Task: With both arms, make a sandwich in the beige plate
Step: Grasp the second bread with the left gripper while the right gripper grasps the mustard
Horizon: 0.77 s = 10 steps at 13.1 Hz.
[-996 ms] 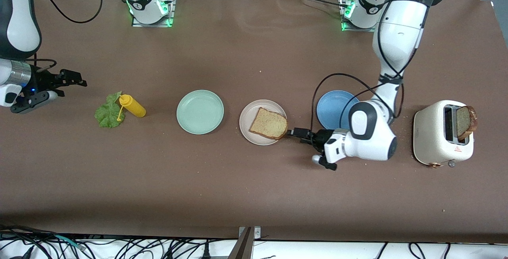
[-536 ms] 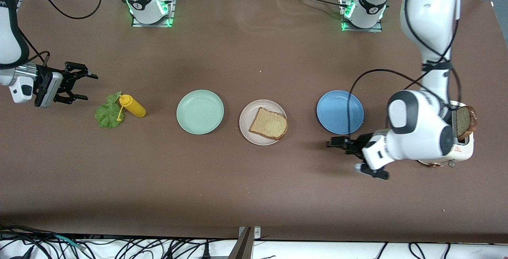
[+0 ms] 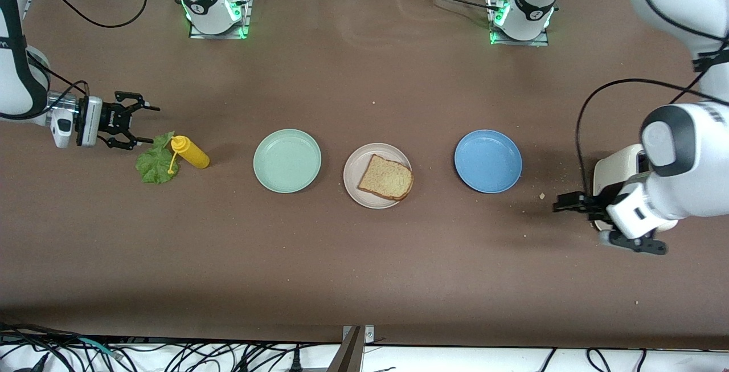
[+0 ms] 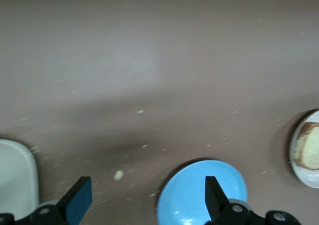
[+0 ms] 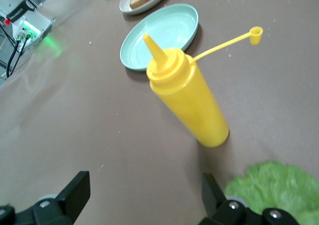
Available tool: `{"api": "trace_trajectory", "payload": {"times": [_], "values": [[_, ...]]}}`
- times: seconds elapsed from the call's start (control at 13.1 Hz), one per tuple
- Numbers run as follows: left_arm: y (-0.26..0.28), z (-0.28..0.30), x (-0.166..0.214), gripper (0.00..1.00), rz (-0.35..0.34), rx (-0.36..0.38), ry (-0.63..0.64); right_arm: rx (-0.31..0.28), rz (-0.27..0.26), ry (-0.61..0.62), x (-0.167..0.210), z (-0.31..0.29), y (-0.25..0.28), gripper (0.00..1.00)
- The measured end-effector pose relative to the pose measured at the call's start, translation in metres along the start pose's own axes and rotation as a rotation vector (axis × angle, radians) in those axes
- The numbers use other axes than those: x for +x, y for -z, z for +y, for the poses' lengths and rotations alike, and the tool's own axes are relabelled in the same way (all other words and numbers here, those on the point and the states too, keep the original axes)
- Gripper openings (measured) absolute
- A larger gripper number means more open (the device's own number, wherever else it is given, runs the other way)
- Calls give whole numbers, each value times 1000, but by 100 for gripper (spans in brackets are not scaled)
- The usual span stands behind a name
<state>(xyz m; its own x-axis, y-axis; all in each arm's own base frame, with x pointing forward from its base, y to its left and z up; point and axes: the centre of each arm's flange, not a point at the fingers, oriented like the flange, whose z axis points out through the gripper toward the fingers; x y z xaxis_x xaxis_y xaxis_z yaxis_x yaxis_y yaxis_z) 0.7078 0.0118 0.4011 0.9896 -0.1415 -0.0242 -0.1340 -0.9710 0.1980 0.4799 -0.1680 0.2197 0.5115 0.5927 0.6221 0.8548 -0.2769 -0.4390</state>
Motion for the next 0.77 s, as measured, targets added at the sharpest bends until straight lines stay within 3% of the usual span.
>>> {"api": "trace_trajectory", "payload": {"times": [0.15,0.38,0.77], "values": [[18,-20,-9,100,0,19,20,-10,62,34,-10,10,-19,99],[32,-29,-15,100,9,19,33,-57,115,124,-12,22,-36,99],[54,-42,-25,100,-35,196,-23,-73,158,175,9,29,-57,99]]}}
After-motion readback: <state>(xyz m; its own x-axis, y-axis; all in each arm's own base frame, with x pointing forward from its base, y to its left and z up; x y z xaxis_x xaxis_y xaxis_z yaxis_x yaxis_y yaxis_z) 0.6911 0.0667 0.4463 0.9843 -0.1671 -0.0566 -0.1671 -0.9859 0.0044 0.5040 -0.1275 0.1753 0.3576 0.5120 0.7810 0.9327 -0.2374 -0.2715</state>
